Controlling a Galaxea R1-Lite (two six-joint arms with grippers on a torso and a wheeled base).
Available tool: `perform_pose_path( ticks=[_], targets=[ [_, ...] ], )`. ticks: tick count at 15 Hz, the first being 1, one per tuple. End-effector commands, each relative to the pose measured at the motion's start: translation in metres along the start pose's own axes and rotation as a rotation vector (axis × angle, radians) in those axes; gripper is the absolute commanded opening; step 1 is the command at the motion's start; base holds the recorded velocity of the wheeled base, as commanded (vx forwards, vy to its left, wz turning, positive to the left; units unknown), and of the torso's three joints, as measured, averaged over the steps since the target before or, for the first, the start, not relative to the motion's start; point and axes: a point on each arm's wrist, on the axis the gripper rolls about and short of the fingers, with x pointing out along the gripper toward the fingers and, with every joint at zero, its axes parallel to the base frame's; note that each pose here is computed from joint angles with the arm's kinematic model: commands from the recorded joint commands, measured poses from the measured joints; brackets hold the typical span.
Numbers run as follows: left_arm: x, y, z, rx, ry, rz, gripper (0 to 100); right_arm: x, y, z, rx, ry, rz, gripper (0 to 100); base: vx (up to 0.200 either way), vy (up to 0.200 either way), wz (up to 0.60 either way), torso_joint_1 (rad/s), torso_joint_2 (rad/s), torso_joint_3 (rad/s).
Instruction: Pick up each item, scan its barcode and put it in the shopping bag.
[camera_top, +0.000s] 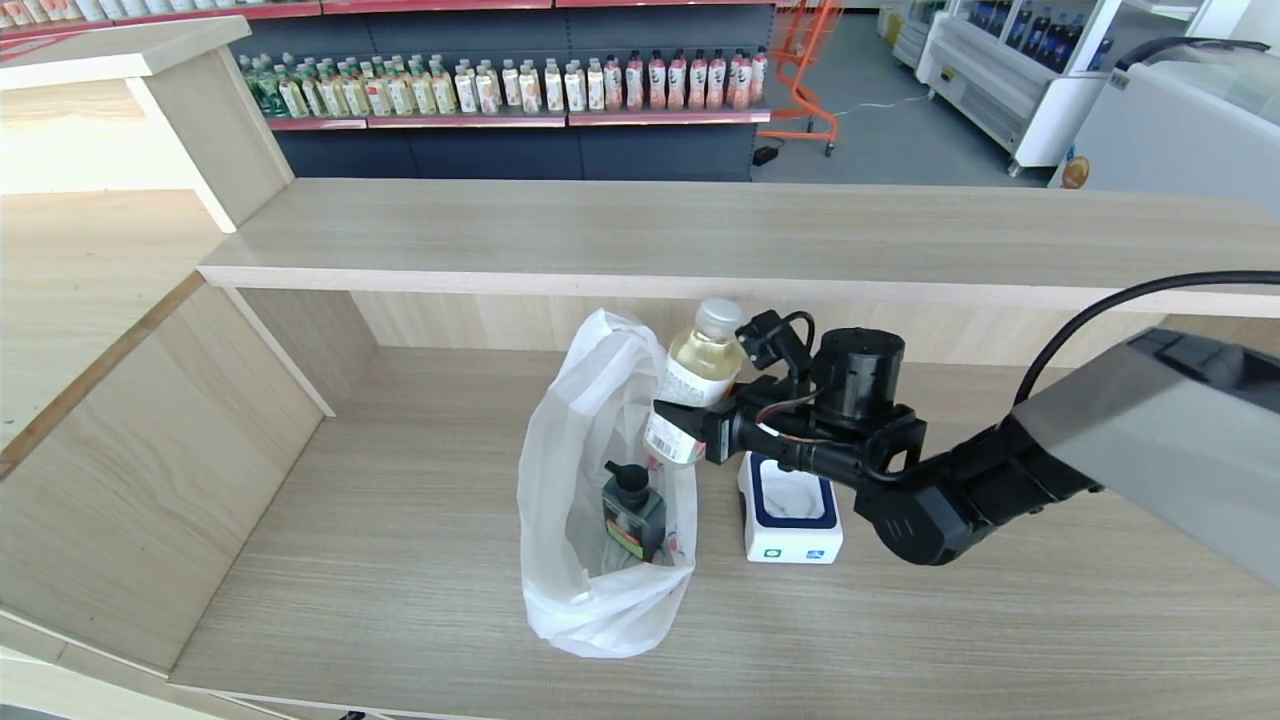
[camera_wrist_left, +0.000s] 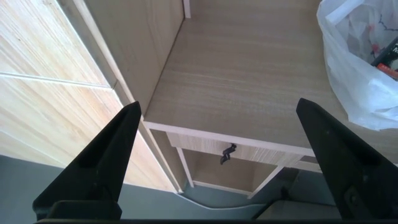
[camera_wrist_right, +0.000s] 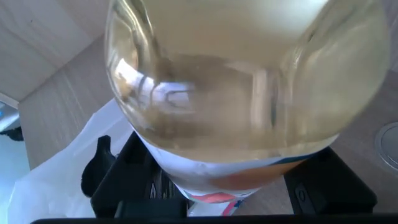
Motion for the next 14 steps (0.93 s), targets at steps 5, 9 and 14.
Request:
perform_pose_path(
  ticks=[5, 9, 14],
  targets=[
    [0.000, 0.000, 0.000, 0.000, -0.002, 0.000, 100, 0.032, 0.012, -0.037, -0.012, 0.025, 0.050, 0, 0.000, 0.000, 0.00, 0.000, 0.00, 0.000],
    [0.000, 0.000, 0.000, 0.000, -0.002, 0.000, 100, 0.038, -0.002, -0.068, -0.174, 0.016, 0.024, 0, 0.000, 0.000, 0.00, 0.000, 0.00, 0.000],
    [0.000, 0.000, 0.000, 0.000, 0.000, 0.000, 100, 0.042, -0.008, -0.071, -0.264, -0.010, 0.009, 0, 0.000, 0.000, 0.00, 0.000, 0.00, 0.000]
  ],
)
